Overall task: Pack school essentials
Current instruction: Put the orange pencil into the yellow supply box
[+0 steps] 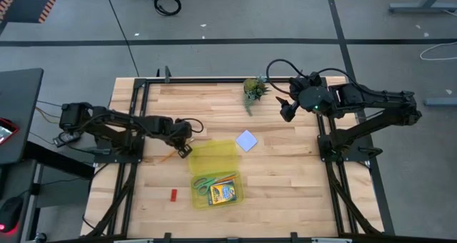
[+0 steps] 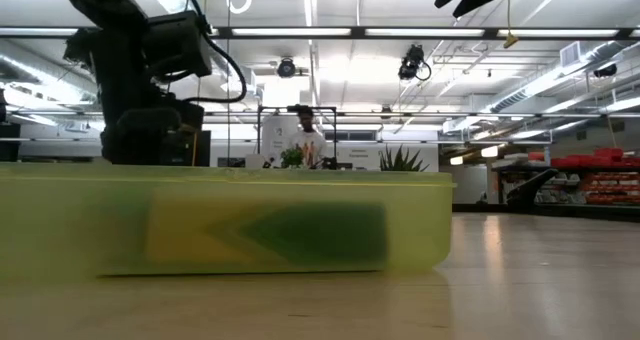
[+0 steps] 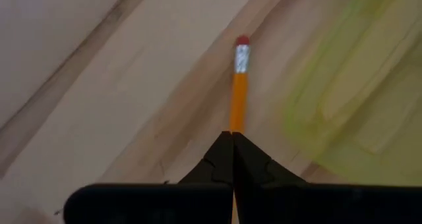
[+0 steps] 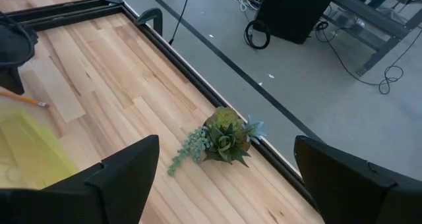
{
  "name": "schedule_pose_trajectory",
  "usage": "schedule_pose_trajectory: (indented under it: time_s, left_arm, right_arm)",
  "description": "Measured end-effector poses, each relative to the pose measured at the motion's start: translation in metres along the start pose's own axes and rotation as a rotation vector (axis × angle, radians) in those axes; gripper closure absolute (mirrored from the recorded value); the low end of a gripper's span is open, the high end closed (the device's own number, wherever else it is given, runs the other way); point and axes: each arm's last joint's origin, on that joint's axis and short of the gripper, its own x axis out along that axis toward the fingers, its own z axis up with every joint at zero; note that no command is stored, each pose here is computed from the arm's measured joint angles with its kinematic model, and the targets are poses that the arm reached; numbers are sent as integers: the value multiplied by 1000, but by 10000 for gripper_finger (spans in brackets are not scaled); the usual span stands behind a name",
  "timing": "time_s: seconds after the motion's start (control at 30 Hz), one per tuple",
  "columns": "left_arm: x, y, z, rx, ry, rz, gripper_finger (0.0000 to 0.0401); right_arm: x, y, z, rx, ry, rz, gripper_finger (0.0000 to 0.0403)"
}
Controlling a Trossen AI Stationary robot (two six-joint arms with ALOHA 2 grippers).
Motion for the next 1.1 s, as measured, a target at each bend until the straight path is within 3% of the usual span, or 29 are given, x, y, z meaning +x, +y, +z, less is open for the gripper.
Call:
schedule_pose_trajectory:
  time_s: [0.37, 0.63, 0.77, 1.1]
  left_arm:
    - [-10, -3, 8, 26, 10, 19, 398]
    - [-7, -6, 12, 69, -74, -21, 325]
    - [2, -3, 6, 69, -103, -19, 308]
    - [-5, -4, -18, 97, -263, -76, 338]
  right_arm:
    - [0, 0, 0, 0, 2, 7, 44]
    - [0, 0, 0, -1, 3, 7, 44]
    - [0, 0, 0, 4, 3, 7, 44]
    - [0, 0, 0, 9, 5, 14, 44]
